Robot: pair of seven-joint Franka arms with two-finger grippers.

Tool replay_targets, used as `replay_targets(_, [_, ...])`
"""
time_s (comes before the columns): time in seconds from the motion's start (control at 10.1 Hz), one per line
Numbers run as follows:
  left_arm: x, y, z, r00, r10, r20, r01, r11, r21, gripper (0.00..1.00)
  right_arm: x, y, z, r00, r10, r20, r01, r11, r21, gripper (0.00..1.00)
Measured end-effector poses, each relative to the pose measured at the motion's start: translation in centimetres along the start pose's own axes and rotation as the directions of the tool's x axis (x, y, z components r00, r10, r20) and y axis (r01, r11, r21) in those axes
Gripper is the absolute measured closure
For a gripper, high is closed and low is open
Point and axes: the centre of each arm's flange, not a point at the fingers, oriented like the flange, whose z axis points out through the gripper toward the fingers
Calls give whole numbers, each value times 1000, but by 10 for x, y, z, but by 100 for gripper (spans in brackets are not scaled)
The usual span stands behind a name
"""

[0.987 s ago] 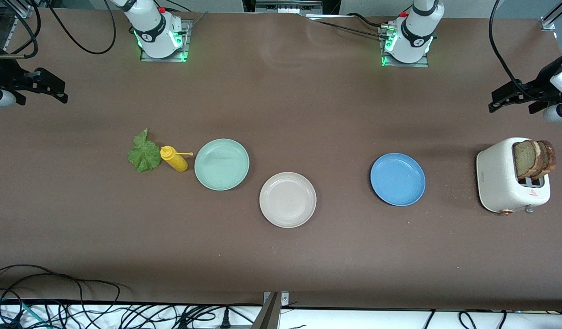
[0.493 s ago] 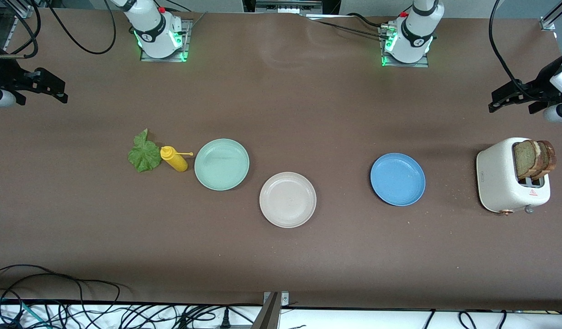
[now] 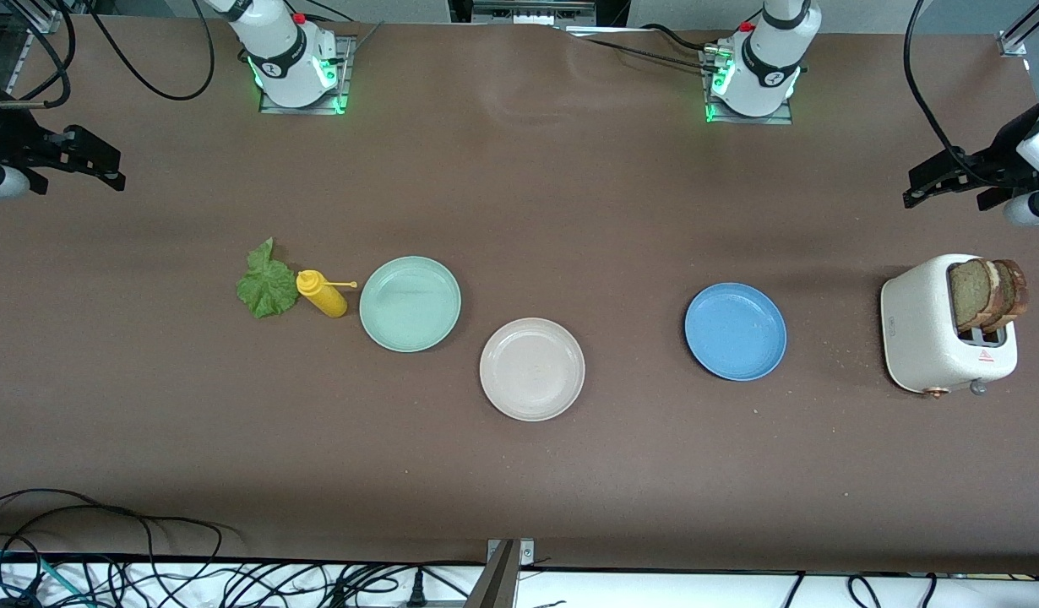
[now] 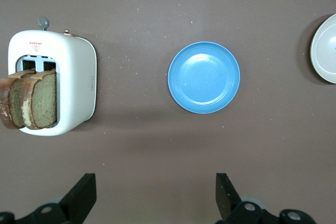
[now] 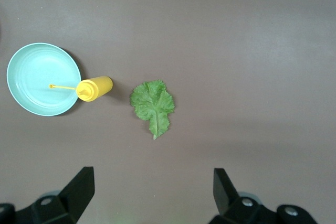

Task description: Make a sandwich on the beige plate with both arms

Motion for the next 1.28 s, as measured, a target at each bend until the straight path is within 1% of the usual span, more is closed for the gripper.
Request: replay_targets(1.28, [2,0,3,1000,0,7,0,1000,0,0,0,-1,0,1000,-1,0,1,1000,0,0])
